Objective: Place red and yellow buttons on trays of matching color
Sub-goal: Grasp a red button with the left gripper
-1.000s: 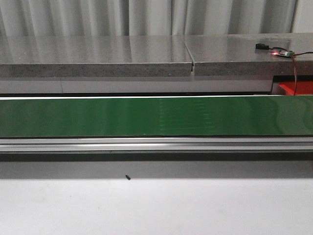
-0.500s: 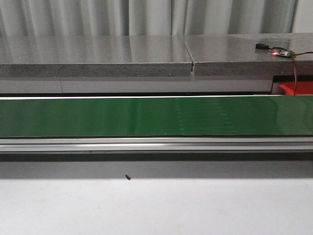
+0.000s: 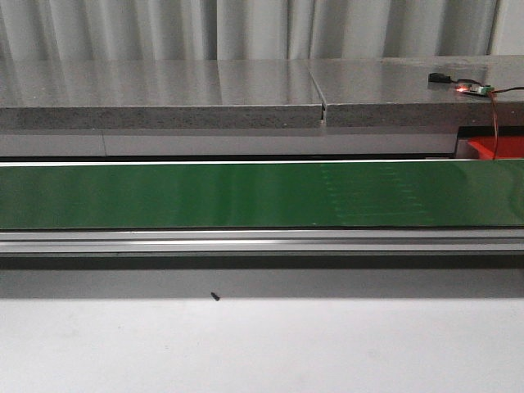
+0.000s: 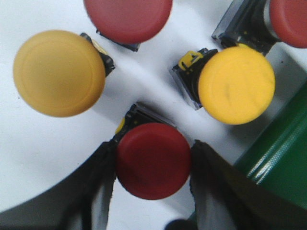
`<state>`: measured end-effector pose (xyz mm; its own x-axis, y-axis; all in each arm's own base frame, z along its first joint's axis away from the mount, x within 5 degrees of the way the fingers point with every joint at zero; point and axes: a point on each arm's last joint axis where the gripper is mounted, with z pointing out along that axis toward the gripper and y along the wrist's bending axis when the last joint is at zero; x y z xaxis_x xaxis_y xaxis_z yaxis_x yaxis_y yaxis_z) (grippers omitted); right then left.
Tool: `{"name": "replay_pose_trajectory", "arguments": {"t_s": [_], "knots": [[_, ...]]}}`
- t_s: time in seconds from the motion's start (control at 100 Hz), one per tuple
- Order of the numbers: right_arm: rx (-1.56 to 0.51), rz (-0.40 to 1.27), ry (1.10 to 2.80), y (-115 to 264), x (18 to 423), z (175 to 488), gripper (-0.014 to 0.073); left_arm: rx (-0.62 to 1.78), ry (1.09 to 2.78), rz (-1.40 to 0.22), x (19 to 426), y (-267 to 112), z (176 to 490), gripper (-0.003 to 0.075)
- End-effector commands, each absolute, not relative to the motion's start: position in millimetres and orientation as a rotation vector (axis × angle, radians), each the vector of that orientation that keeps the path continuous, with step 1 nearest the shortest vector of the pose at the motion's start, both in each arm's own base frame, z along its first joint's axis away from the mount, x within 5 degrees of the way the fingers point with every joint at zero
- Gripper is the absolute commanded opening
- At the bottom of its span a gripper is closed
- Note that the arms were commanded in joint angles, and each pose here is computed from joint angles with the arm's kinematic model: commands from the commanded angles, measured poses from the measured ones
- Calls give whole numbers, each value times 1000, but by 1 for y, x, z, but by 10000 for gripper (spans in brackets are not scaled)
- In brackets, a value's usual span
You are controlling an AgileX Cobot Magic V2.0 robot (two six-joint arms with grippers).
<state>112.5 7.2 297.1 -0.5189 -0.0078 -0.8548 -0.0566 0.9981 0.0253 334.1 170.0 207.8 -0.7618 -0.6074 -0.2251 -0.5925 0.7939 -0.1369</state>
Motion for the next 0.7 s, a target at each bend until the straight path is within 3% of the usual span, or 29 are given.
{"name": "replay_pose_trajectory", "arguments": {"t_s": [0.0, 0.47, 0.69], "knots": [[-50, 50, 2029, 7, 115, 310, -60, -892, 2608, -59, 332, 170, 245, 208], [-50, 50, 2029, 7, 115, 310, -60, -779, 2415, -25, 289, 140, 340, 208], [-50, 50, 2029, 7, 115, 310, -60, -687, 2413, -60, 291, 115, 350, 208]]}}
